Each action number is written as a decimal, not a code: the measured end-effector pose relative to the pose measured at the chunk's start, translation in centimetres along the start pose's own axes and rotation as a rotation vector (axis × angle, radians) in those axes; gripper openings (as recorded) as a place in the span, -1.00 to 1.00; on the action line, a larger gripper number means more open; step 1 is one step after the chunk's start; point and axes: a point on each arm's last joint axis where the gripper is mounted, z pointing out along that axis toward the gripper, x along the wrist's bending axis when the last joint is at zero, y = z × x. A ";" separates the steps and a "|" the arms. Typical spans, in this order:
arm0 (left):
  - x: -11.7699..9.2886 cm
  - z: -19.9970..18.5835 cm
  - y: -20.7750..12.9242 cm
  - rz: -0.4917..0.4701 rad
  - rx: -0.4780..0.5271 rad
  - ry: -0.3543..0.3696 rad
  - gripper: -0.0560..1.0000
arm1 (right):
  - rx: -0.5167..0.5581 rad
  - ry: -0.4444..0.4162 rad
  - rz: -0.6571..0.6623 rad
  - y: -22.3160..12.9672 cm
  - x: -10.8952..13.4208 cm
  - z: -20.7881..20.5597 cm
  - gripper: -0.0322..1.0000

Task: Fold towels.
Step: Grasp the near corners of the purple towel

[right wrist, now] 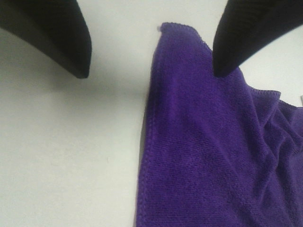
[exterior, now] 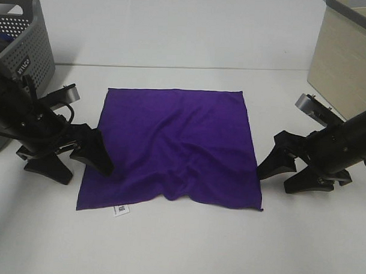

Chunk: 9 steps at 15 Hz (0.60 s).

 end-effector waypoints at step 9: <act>-6.2 6.1 4.1 -0.022 0.120 -0.068 0.41 | 0.250 0.127 -0.037 2.7 5.5 7.1 0.16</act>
